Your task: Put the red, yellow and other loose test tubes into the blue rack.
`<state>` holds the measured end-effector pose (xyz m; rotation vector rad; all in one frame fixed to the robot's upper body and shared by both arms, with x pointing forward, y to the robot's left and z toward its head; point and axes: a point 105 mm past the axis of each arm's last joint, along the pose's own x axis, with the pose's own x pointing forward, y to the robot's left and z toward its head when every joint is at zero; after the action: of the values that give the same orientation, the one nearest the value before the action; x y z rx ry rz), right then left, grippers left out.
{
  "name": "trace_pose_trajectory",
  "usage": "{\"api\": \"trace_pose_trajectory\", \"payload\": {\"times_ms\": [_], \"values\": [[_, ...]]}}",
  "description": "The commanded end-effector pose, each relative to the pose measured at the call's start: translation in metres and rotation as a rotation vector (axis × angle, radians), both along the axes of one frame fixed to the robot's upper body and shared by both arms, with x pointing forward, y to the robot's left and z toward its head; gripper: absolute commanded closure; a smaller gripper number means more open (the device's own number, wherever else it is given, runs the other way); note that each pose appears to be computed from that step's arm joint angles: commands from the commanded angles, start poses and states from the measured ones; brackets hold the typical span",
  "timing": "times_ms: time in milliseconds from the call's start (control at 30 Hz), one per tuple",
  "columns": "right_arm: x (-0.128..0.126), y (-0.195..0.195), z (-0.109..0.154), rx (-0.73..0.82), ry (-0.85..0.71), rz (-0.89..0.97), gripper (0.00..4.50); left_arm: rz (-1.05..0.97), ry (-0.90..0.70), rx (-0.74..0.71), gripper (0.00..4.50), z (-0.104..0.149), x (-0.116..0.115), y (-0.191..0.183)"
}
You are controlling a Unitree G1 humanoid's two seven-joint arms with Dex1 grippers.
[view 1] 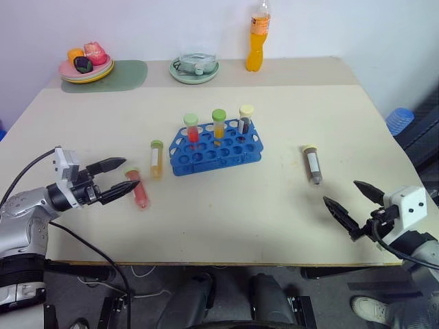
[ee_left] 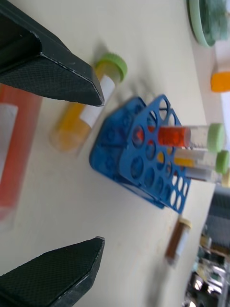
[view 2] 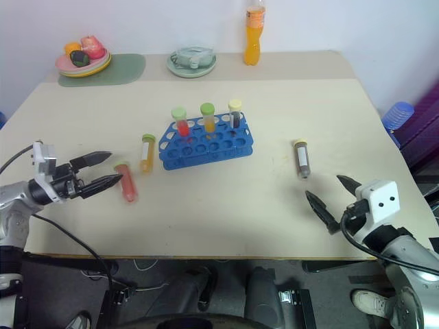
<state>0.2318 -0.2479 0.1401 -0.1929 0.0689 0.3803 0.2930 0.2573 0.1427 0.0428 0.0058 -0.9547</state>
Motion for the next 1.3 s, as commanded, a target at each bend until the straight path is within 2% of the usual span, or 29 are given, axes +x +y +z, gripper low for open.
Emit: {"api": "trace_pose_trajectory", "payload": {"times_ms": [33,167,300,400,500,767,867,1300], "values": [[0.008,0.008,0.011,0.029,-0.031,0.023,0.05,-0.081,-0.049,-0.013,0.04,0.014,-0.002,-0.014],[0.027,0.008,0.019,0.033,0.031,-0.012,0.05,-0.195,-0.086,0.005,0.04,0.022,-0.005,-0.034],[0.057,-0.006,0.021,0.017,0.227,-0.162,0.05,-0.304,-0.125,0.045,0.04,0.029,-0.005,-0.055],[0.075,-0.005,0.029,0.074,0.338,-0.162,0.05,-0.370,-0.156,0.078,0.04,0.032,-0.005,-0.069],[0.090,-0.013,0.025,0.096,0.482,-0.226,0.05,-0.416,-0.182,0.077,0.04,0.036,-0.003,-0.082],[0.122,-0.013,0.032,0.178,0.688,-0.280,0.05,-0.462,-0.188,0.044,0.04,0.038,-0.003,-0.099],[0.131,-0.015,0.025,0.155,0.764,-0.310,0.05,-0.459,-0.178,0.019,0.04,0.038,-0.003,-0.102],[0.163,-0.005,0.008,0.047,0.849,-0.294,0.05,-0.434,-0.125,-0.004,0.04,0.026,-0.010,-0.096]]}}
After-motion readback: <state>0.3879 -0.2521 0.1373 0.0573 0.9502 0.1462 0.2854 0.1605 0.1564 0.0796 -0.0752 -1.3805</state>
